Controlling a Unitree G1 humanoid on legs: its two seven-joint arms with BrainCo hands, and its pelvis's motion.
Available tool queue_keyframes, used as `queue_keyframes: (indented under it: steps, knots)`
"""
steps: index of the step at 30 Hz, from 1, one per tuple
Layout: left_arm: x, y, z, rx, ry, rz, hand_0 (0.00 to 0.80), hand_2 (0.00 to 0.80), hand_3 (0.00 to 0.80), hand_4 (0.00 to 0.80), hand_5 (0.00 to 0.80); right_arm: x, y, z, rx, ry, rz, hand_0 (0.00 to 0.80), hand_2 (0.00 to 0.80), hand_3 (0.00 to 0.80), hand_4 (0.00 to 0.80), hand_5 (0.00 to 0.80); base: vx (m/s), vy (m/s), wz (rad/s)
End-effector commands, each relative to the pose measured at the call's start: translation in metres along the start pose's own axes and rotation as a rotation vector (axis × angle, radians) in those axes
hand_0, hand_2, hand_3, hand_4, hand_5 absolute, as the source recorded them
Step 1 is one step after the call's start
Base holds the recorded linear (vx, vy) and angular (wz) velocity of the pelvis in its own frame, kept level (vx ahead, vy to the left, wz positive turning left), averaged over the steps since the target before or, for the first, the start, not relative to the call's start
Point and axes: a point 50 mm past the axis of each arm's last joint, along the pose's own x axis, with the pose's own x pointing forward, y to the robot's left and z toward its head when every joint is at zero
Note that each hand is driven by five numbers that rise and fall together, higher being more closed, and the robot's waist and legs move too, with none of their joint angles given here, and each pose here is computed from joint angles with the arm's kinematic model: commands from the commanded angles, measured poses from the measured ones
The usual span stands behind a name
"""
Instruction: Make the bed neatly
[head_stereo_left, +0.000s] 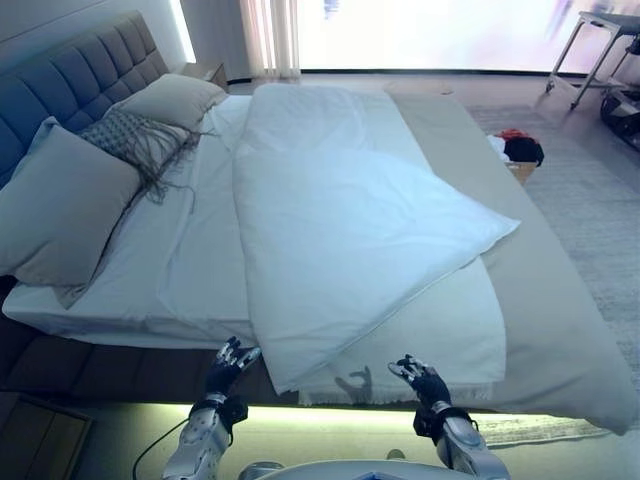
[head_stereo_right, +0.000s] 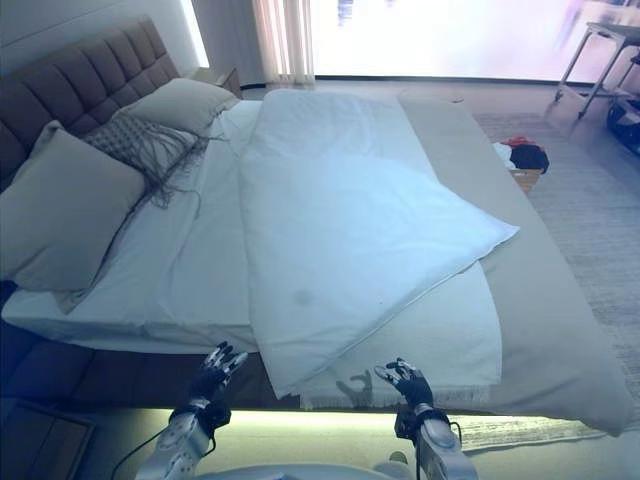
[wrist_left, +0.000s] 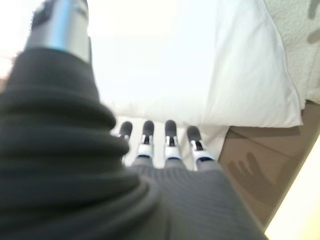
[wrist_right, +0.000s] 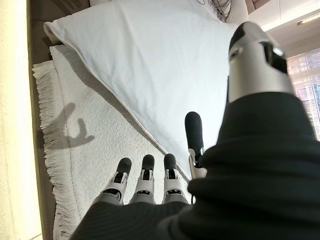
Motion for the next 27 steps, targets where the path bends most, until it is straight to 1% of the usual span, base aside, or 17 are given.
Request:
queue_keyframes:
  steps: [1, 7, 11, 16, 19, 22, 27]
  knots:
    - [0.009, -0.006, 0.023, 0.002, -0.09, -0.039, 0.0, 0.0, 0.0, 0.0, 0.0, 0.009, 0.011, 0.034, 0.025, -0.123, 0.042, 0.0, 0.0, 0.0, 0.0, 0.0, -0.014, 0.108, -0.03]
    - [0.006, -0.005, 0.007, 0.051, -0.013, -0.082, 0.0, 0.0, 0.0, 0.0, 0.0, 0.007, 0.005, 0.031, 0.049, -0.116, 0.002, 0.0, 0.0, 0.0, 0.0, 0.0, 0.013, 0.134, -0.01]
    - [0.006, -0.007, 0.01, 0.075, -0.011, -0.125, 0.0, 0.0, 0.0, 0.0, 0.0, 0.004, 0.007, 0.029, 0.07, -0.122, 0.001, 0.0, 0.0, 0.0, 0.0, 0.0, 0.022, 0.125, 0.03]
    - [0.011, -0.019, 0.017, 0.095, -0.023, -0.156, 0.0, 0.0, 0.0, 0.0, 0.0, 0.006, 0.009, 0.035, 0.101, -0.149, -0.006, 0.0, 0.0, 0.0, 0.0, 0.0, -0.014, 0.149, 0.09]
    - [0.014, -0.024, 0.019, 0.093, -0.029, -0.162, 0.0, 0.0, 0.0, 0.0, 0.0, 0.007, 0.009, 0.037, 0.104, -0.148, -0.011, 0.0, 0.0, 0.0, 0.0, 0.0, -0.002, 0.177, 0.13]
    - [0.015, -0.022, 0.022, 0.088, -0.027, -0.155, 0.0, 0.0, 0.0, 0.0, 0.0, 0.004, 0.005, 0.033, 0.089, -0.144, -0.007, 0.0, 0.0, 0.0, 0.0, 0.0, 0.075, 0.138, -0.15]
    - [0.017, -0.021, 0.023, 0.078, -0.028, -0.142, 0.0, 0.0, 0.0, 0.0, 0.0, 0.005, 0.001, 0.034, 0.083, -0.149, -0.005, 0.0, 0.0, 0.0, 0.0, 0.0, 0.195, -0.093, 0.07]
